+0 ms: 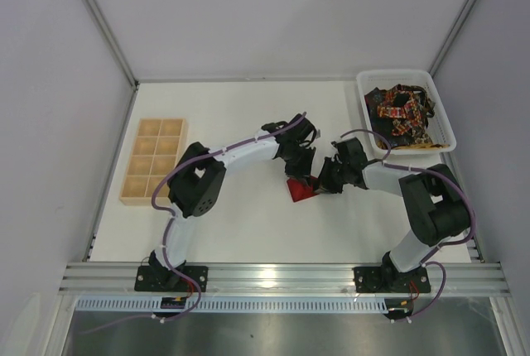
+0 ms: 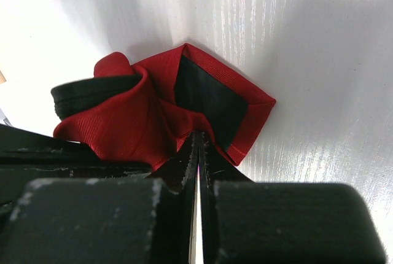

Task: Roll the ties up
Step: Roll the tie

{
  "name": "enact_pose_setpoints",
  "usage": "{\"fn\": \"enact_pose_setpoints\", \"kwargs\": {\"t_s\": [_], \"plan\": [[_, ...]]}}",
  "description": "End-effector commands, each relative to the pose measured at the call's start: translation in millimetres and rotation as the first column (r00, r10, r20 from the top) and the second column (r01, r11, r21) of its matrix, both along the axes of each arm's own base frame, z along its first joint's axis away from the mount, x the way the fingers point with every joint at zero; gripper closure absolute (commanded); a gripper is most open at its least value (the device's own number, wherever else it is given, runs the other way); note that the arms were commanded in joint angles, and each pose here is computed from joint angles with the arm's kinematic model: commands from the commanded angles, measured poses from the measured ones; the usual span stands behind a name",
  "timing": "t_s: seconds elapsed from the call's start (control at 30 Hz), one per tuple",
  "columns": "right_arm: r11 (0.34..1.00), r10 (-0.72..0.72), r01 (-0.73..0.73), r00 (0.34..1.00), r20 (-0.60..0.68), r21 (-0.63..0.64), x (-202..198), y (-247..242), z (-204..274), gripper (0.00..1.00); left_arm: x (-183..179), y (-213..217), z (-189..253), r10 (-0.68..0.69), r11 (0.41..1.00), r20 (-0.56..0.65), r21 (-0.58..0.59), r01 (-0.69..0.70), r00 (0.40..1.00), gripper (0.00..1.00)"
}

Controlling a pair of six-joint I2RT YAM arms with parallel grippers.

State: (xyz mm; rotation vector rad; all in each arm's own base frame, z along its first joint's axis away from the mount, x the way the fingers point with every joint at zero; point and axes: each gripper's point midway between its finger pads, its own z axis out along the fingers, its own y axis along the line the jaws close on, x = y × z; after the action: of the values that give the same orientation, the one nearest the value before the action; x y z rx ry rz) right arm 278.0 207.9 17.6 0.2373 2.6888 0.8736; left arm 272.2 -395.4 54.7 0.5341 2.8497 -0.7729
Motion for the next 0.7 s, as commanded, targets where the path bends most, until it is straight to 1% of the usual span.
{"fn": "enact_pose_setpoints", "kwargs": {"t_s": [0.0,0.37,0.57,0.67], "plan": [[0.999,-0.008,0.007,0.999,-0.041,-0.038,-11,-8,-11,1.00,8,-8,10,-0.018,0.999,0.014,-0.029,0.019,1.000,0.99],[0.999,-0.019,0.018,1.000,-0.016,-0.038,-6,-9,-2,1.00,6,-8,-1,-0.027,0.999,-0.006,-0.026,0.027,1.000,1.00],[0.995,-0.050,0.053,0.998,0.030,-0.088,2,-25,15,1.00,3,-6,-6,-0.027,0.999,-0.015,-0.026,0.027,1.000,1.00],[0.993,-0.064,0.068,0.997,0.045,-0.095,7,-33,23,1.00,1,-6,-9,-0.029,0.999,-0.017,-0.022,0.029,0.999,0.95]]}}
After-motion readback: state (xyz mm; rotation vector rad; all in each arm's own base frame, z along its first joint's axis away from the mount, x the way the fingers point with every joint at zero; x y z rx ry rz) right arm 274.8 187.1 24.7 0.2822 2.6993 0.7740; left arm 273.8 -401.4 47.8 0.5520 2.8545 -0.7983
